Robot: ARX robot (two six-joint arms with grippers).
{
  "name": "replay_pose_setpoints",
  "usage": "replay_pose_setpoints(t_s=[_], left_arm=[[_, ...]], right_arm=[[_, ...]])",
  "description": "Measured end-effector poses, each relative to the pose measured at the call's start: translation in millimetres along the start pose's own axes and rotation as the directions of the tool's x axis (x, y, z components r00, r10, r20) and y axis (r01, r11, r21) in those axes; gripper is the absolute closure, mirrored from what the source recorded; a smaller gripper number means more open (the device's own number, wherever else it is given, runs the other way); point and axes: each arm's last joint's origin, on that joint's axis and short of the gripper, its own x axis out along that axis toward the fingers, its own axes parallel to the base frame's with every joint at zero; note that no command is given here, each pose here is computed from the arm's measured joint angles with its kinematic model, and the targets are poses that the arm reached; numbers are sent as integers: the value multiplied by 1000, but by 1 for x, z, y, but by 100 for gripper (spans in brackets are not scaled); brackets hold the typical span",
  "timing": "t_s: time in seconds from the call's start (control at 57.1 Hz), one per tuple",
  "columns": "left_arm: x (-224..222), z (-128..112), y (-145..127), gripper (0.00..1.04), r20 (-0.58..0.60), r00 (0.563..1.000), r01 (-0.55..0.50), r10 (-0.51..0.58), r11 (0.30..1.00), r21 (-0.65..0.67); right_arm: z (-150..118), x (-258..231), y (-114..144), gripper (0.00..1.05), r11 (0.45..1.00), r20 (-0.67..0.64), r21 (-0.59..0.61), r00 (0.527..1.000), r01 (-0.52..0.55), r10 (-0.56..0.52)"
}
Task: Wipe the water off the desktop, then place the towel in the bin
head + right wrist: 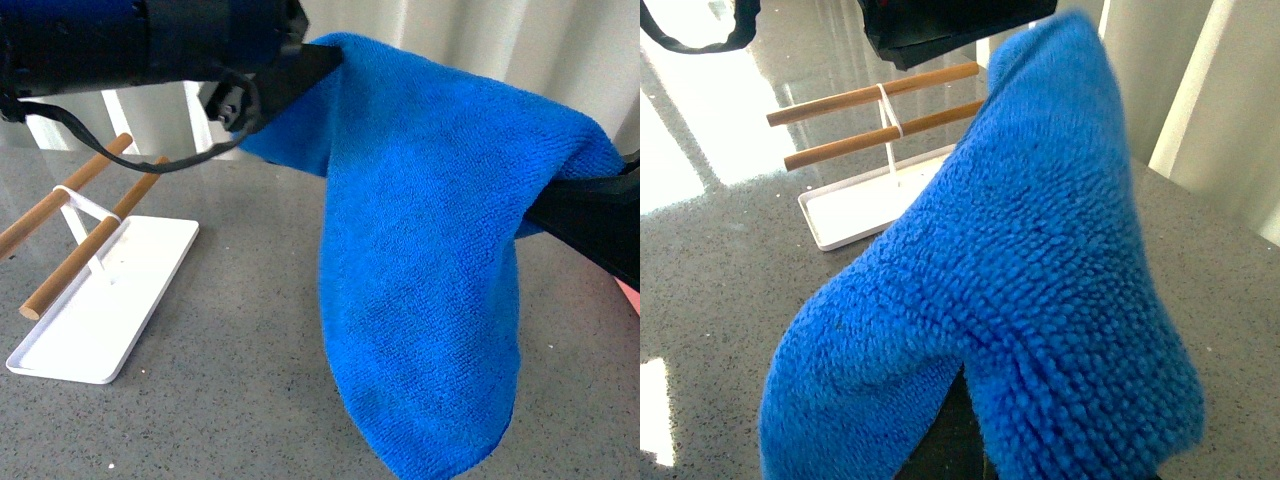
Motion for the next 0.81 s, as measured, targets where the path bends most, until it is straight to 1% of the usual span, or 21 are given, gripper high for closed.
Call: replay_pose_setpoints(t_s=[0.07,0.193,0.245,0.315,0.403,0.455,0.525,0.595,0.7,0.805], left_arm=[[-4,9,9,7,7,1000,-22,22,1000,17],[-21,27,30,7,0,999,-46,46,995,90],[-38,35,38,7,-3,999,-44,45,987,157],[-55,44,46,7,5,998,-61,61,975,213],[-76,54,61,7,13,996,-89,88,964,249],[-94,59,75,7,16,994,-111,111,956,270],[-119,63,93,7,12,988,-150,153,950,275],[-140,64,102,7,7,984,-172,177,942,287],[-167,60,104,7,1,983,-176,185,935,307],[-190,53,92,7,-12,986,-151,164,933,327]], right_arm=[[2,-5,-4,101,1000,5,0,1000,12,-12],[14,-19,-24,101,996,41,-11,995,89,-89],[18,-25,-29,101,993,54,-11,992,116,-116],[21,-30,-33,101,991,66,-13,989,135,-134],[21,-34,-36,101,989,71,-9,986,150,-149],[21,-35,-37,101,987,73,-7,985,159,-158],[21,-38,-39,101,985,76,-5,982,172,-171],[21,-39,-40,101,983,78,-4,980,182,-181],[19,-39,-41,101,978,67,3,975,210,-210],[13,-37,-45,101,967,17,20,967,255,-255]])
